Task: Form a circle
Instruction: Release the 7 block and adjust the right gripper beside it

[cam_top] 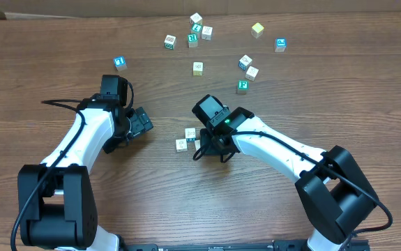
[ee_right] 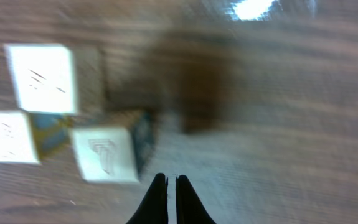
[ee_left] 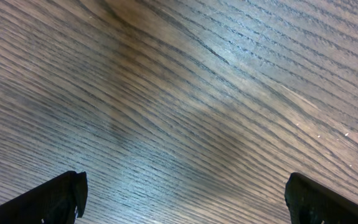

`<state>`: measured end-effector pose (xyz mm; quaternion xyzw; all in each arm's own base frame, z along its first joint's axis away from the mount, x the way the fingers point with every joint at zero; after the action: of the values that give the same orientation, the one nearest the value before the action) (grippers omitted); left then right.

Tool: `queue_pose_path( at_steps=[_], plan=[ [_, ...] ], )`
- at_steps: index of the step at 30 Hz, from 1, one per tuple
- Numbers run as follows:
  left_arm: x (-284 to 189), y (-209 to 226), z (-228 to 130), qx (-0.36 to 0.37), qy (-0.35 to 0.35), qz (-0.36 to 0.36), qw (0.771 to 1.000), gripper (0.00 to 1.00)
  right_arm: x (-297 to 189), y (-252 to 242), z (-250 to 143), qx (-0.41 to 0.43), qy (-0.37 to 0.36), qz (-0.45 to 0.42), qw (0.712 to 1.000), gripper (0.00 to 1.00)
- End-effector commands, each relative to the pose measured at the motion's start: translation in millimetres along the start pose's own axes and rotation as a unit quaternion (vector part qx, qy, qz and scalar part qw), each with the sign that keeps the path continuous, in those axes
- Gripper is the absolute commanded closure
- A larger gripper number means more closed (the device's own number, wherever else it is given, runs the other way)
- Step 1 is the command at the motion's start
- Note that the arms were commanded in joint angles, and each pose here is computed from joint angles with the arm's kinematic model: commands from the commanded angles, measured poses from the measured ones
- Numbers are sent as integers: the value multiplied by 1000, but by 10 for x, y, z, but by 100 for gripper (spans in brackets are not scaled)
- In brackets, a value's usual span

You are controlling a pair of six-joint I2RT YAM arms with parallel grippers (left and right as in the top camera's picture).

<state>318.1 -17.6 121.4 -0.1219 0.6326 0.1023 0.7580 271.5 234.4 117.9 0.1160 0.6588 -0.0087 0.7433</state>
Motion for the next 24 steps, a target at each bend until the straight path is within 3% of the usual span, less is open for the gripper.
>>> queue_pose_path(
  at_steps=[1, 10, 24],
  plan=[
    [-6, -20, 31, -8, -1, -3, 1000, 0, -59, 25, -15, 34, 13, 3, 999, 96],
    [-6, -20, 31, -8, -1, -3, 1000, 0, 124, -7, -305, 27, 53, 2, 998, 96],
    [-6, -20, 31, -8, -1, -3, 1000, 0, 211, 120, -343, 3, 5, 26, 1000, 96]
  ],
)
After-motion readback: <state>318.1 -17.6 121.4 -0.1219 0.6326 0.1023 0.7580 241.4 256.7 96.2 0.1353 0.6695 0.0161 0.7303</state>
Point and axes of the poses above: each gripper's point midway between its finger pads, its own x axis out along the fingers, its own y axis along the line the jaws close on, z = x × y, the point moved 9 cm from there along -x, back along the fingers, and after that the axes turned 13 degrees about x, right-handed, at the moved point
